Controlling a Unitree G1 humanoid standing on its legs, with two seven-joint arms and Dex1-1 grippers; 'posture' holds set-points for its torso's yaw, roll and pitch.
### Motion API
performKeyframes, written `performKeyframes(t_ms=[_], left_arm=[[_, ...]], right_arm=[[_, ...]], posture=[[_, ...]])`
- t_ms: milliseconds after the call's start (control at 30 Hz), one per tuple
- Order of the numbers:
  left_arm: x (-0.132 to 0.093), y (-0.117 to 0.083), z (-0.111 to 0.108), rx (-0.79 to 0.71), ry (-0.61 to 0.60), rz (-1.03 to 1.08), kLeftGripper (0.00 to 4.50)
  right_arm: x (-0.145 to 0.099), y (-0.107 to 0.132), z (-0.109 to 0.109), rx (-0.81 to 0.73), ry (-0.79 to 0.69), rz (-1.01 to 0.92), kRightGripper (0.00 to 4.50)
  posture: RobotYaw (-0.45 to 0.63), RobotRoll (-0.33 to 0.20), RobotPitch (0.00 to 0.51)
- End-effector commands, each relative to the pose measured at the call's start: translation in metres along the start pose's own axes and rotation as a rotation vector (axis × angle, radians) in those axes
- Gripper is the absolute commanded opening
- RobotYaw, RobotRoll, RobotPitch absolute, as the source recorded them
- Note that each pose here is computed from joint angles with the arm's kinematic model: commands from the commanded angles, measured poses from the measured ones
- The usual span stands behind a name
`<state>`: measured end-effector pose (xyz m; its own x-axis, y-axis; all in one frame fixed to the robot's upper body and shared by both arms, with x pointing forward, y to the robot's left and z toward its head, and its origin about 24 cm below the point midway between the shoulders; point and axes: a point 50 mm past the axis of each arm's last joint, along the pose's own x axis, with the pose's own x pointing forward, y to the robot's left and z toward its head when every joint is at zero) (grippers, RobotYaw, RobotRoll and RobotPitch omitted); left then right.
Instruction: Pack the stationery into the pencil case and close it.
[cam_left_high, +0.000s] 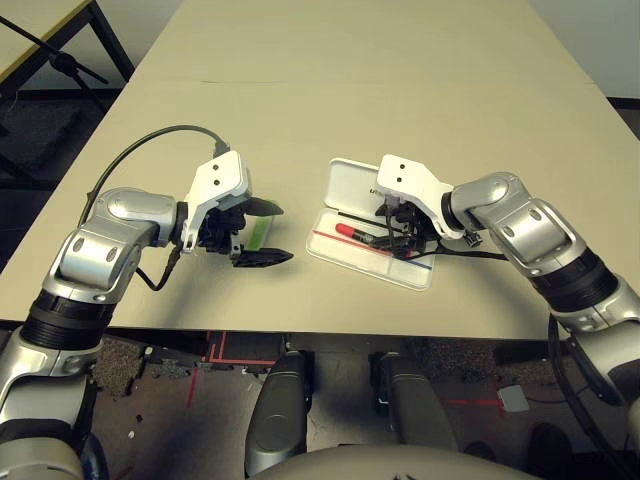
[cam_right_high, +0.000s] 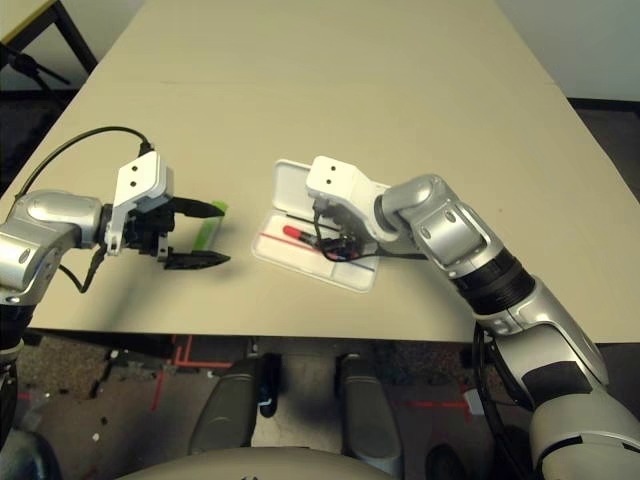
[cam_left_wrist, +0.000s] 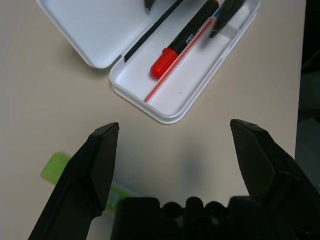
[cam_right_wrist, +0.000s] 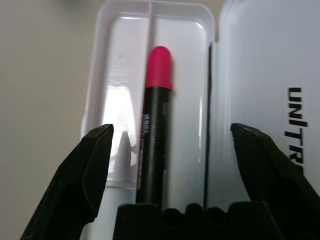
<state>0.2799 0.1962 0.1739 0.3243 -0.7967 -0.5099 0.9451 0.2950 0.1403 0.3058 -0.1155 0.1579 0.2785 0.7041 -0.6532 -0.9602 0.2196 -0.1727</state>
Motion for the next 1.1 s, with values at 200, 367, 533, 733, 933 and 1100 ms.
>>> performKeyframes(t_ms=[200,367,533,733,933,1100], left_arm=[[-0.002,0.008,-0.002,-0.073,0.068,0.108,4.50],[0.001,0.017,-0.002,-0.246,0.072,0.260,4.50],[0.010,0.023,0.005,-0.380,0.047,0.417,4.50],[0.019,0.020,0.002,-0.514,0.104,0.536,4.50],[0.021,0.018,-0.010,-0.555,0.218,0.600,4.50],[0.022,0.016,-0.022,-0.596,0.293,0.603,4.50]], right_arm=[[-0.029,0.006,0.003,-0.018,-0.254,0.182,4.46],[-0.063,0.006,-0.004,0.031,-0.422,0.348,4.46],[-0.097,-0.005,-0.013,0.041,-0.551,0.337,4.46],[-0.122,-0.017,-0.027,0.034,-0.562,0.253,4.46],[-0.133,-0.016,-0.035,0.058,-0.548,0.234,4.46],[-0.143,-0.009,-0.041,0.095,-0.585,0.256,4.46]], posture=[[0.19,0.000,0.170],[0.19,0.000,0.170],[0.18,0.000,0.171],[0.17,0.000,0.174],[0.17,0.000,0.172],[0.16,0.000,0.176]])
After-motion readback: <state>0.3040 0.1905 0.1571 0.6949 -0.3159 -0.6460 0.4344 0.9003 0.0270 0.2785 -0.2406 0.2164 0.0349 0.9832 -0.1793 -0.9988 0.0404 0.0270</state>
